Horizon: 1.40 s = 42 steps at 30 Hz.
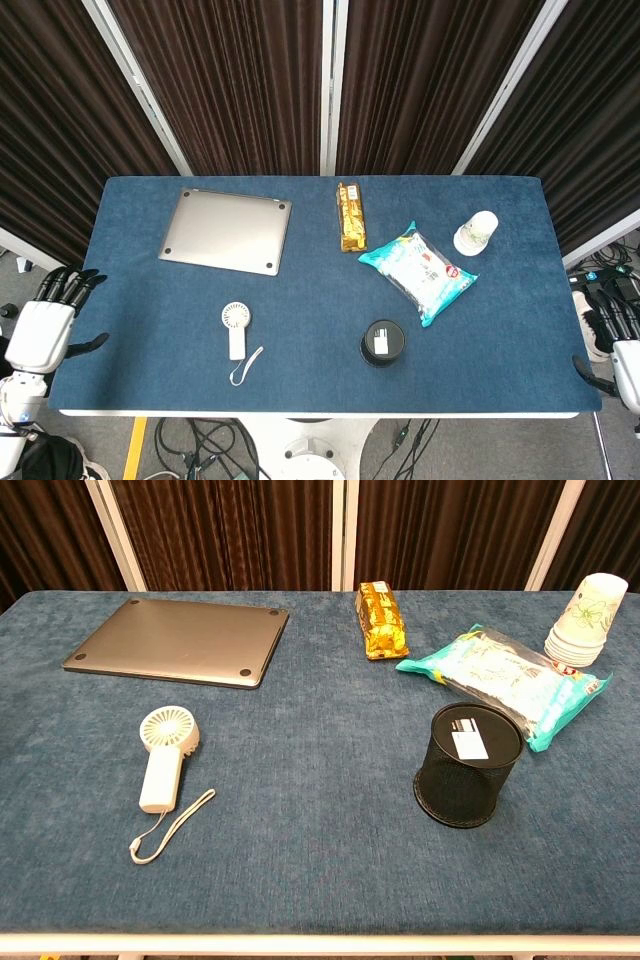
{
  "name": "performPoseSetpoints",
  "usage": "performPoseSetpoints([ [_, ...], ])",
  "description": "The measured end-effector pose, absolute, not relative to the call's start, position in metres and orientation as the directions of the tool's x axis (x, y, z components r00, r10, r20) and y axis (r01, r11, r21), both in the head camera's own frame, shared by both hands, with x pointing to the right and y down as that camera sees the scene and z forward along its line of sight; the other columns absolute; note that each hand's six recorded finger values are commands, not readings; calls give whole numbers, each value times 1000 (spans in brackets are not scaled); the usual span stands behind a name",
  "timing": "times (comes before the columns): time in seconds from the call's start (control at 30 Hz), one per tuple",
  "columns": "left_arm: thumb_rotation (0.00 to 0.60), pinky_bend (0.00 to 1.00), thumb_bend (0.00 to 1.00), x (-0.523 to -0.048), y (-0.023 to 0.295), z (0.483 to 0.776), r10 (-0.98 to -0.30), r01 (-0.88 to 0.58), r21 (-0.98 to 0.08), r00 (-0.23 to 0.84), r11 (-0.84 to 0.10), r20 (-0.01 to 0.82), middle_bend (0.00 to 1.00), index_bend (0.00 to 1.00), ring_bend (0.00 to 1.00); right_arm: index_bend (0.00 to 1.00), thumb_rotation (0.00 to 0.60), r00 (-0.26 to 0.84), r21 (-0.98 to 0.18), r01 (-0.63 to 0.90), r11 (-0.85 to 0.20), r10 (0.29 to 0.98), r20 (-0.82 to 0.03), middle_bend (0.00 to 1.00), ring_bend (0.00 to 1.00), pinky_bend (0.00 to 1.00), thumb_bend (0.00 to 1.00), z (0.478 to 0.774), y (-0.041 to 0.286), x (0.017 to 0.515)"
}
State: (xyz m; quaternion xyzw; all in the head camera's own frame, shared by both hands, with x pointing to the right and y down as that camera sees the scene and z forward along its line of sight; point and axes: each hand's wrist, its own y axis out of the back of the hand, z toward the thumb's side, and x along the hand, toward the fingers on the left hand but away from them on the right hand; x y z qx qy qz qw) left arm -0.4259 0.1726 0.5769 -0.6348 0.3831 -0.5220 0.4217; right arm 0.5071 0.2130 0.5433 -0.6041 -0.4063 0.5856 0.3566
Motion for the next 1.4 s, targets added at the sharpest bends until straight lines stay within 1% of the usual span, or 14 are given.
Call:
performPoseSetpoints([
  [0.57,600,119,19,-419,169,570,-928,-47,-941,189,-335,321,143,173,56,0,600,-10,-906,78,-417,908,-419,0,0,0,201,544,213,502],
  [0.77,600,158,19,-410,172,570,-925,-57,-939,206,-338,320,144,173,55,0,600,-1,-911,65,-407,913,-408,0,0,0,202,538,213,503],
  [0.87,600,190,22,-408,175,576,-914,-64,-929,213,-365,345,143,165,56,0,600,-14,-911,72,-407,913,-409,0,0,0,203,538,212,506],
  [0.9,600,222,29,-406,175,578,-908,-64,-924,220,-378,356,146,160,62,0,600,-18,-909,74,-409,911,-412,0,0,0,203,539,212,507],
  [0.97,600,327,71,-403,175,580,-904,-60,-922,232,-383,360,192,155,144,0,600,-15,-906,73,-417,908,-419,0,0,0,202,541,213,506],
  [1.0,600,416,111,-402,174,580,-905,-56,-925,235,-377,355,266,155,242,0,600,-12,-905,70,-420,906,-422,0,0,0,203,542,214,506],
  [1.03,600,515,153,-401,174,579,-906,-51,-927,237,-371,350,367,154,363,0,600,-10,-904,67,-423,905,-425,0,0,0,203,543,214,505],
  [1.07,600,582,179,-400,174,579,-907,-47,-929,239,-368,347,442,154,449,0,600,-9,-903,66,-425,905,-426,0,0,0,202,544,215,504],
  [1.1,600,677,218,-399,175,580,-905,-42,-928,240,-370,350,560,154,579,0,600,-9,-904,67,-423,905,-424,0,0,0,203,543,214,504],
  [1.13,600,730,246,-398,175,581,-903,-41,-926,242,-376,356,639,154,665,0,600,-10,-905,67,-420,907,-421,0,0,0,203,543,214,505],
  [1.2,600,785,301,-396,178,585,-892,-34,-916,247,-399,379,736,154,757,0,600,-15,-907,67,-415,909,-417,0,0,0,203,542,213,506],
  [1.23,600,801,328,-394,179,587,-886,-28,-912,251,-410,391,766,154,784,0,600,-17,-907,68,-415,909,-417,0,0,0,203,541,213,507],
  [1.33,600,824,396,-388,183,594,-859,-9,-891,271,-454,435,826,154,830,0,600,-19,-905,65,-421,906,-423,0,0,0,203,542,214,508],
  [1.4,600,829,431,-380,186,599,-833,3,-874,300,-486,465,845,154,839,0,600,-19,-905,64,-420,907,-422,0,0,0,203,541,213,508],
])
